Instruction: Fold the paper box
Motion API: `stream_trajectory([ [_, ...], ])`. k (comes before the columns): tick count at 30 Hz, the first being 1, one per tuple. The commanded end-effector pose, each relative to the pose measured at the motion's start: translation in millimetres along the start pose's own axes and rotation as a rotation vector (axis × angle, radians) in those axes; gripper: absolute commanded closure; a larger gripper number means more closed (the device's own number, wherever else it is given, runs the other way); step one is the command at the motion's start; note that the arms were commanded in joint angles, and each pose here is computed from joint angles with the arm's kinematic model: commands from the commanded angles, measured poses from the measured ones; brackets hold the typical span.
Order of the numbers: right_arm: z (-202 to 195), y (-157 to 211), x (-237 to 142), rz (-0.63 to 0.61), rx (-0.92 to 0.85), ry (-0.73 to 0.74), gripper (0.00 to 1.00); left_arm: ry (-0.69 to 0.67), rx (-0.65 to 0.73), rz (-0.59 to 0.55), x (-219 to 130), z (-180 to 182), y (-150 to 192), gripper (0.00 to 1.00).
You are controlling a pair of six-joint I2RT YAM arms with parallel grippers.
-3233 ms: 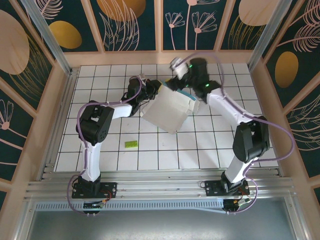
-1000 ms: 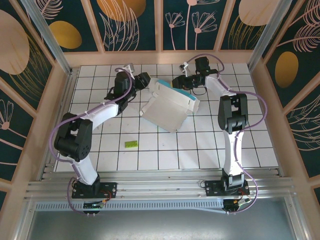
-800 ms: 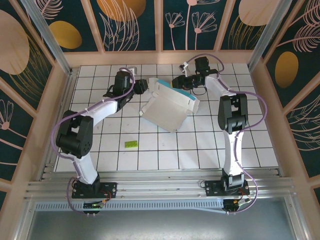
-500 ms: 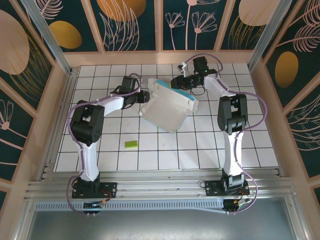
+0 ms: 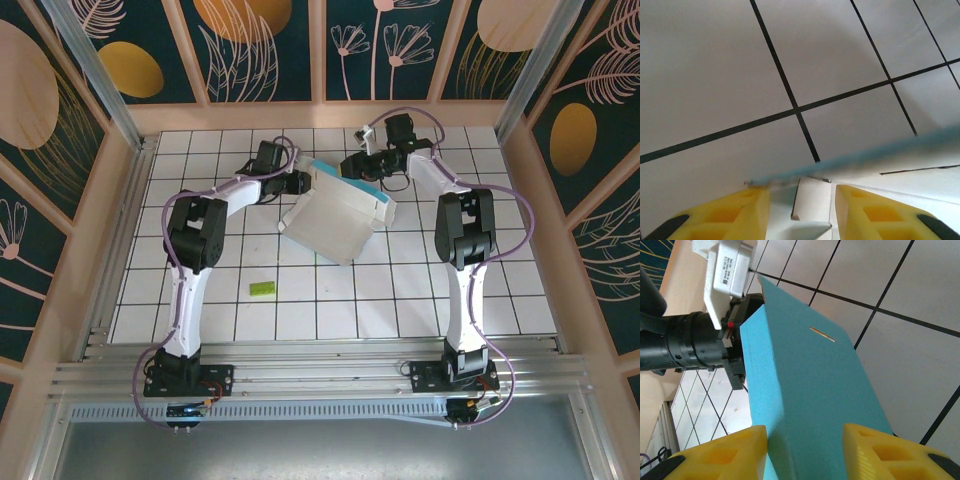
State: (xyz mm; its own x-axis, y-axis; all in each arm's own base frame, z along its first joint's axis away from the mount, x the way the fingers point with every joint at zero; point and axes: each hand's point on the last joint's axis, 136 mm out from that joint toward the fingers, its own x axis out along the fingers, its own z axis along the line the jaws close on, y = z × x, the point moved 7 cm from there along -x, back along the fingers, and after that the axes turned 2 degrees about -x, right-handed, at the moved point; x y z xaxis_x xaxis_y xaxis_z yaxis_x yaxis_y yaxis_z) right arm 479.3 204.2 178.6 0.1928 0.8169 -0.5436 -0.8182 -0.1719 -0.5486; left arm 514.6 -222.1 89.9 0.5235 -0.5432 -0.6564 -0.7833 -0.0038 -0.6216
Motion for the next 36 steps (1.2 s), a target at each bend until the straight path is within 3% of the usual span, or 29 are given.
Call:
stream_trajectory([
  [1,9.6,3.0,-4.2,0.010,-0.018,0.025,0.56,0.040,-0.025,0.058,12.0,2.4,7.5,0.61],
  [11,11.5,2.4,-5.2,0.003,-0.022,0.028,0.57,0.073,-0.054,0.141,26.8,7.2,23.7,0.62],
  [19,14.1,0.4,-4.5,-0.007,-0.030,0.051,0.57,0.121,-0.035,0.182,20.8,0.5,28.2,0.68],
  [22,14.4,0.6,-3.0,-0.010,-0.032,0.071,0.57,0.122,-0.024,0.170,14.7,-2.0,25.9,0.76],
  [26,14.0,0.6,-1.2,-0.020,-0.046,0.118,0.58,0.213,-0.024,0.144,7.3,-14.0,20.6,0.83],
  [30,13.7,1.1,-0.9,-0.028,-0.054,0.151,0.59,0.350,-0.055,0.112,2.5,-28.9,14.2,0.83],
  [36,13.0,6.0,1.5,-0.018,-0.062,0.182,0.59,0.410,-0.121,0.109,2.4,-31.9,21.1,0.79],
])
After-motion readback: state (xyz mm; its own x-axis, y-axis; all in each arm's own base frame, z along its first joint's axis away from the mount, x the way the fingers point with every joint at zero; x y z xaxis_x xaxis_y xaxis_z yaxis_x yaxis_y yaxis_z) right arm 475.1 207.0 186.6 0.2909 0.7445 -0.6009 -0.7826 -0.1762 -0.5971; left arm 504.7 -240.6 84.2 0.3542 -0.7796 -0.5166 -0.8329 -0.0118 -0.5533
